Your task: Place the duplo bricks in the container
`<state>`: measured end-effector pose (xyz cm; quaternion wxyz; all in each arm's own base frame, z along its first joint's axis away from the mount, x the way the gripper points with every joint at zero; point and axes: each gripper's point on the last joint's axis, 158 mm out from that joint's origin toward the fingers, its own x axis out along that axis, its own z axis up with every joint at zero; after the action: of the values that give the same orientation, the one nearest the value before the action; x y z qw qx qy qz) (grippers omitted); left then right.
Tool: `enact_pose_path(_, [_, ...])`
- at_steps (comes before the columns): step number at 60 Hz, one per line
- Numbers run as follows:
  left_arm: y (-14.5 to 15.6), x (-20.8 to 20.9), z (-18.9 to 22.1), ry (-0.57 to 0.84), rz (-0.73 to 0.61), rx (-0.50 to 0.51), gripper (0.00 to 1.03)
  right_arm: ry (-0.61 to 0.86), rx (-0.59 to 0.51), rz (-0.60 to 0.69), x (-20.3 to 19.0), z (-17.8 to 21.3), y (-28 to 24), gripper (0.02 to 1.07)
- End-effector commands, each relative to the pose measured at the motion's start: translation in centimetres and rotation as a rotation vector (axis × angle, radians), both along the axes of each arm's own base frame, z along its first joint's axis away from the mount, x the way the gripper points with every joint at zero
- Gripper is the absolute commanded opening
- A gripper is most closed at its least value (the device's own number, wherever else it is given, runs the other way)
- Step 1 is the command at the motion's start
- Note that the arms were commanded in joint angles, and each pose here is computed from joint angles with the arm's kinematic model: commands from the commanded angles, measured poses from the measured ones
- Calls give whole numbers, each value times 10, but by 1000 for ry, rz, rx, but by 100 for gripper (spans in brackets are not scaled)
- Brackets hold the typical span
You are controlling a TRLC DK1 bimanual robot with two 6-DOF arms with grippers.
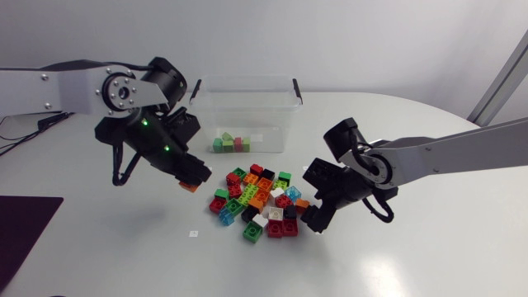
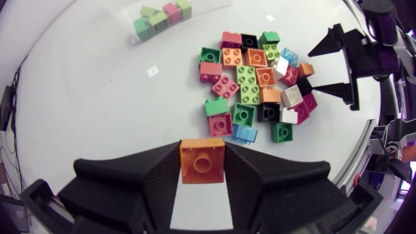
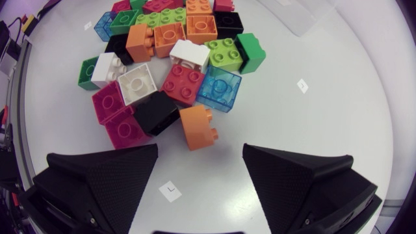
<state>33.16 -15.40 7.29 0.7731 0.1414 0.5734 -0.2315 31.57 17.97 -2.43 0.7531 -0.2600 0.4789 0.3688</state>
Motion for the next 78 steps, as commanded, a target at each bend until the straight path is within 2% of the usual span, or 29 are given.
enact_pose_path(1, [-5, 13, 29, -66, -15, -42, 25, -10, -7, 32, 8, -6, 4, 87])
enact_pose_path(11, [-13, 30, 62, -151, -17, -101, 25, -26, -7, 46, 13, -11, 10, 68])
enact_pose_path(16, [-18, 44, 81, -218, -8, -151, 25, -27, -5, 44, 17, -10, 10, 46])
enact_pose_path(26, [-21, 69, 106, -313, 39, -236, 25, -9, 16, 52, 14, -10, 15, 27])
enact_pose_path(37, [-28, 94, 116, -372, 63, -296, 25, -20, 24, 44, 11, 3, 12, 22])
enact_pose_path(51, [-33, 145, 126, -454, 126, -357, 27, -96, 50, 20, 6, 69, 4, 22])
enact_pose_path(64, [-38, 188, 119, -465, 164, -377, 27, -143, 63, 26, -1, 106, 15, 22])
enact_pose_path(78, [-32, 223, 121, -534, 224, -370, 31, -204, 109, 4, 17, 139, 30, 22])
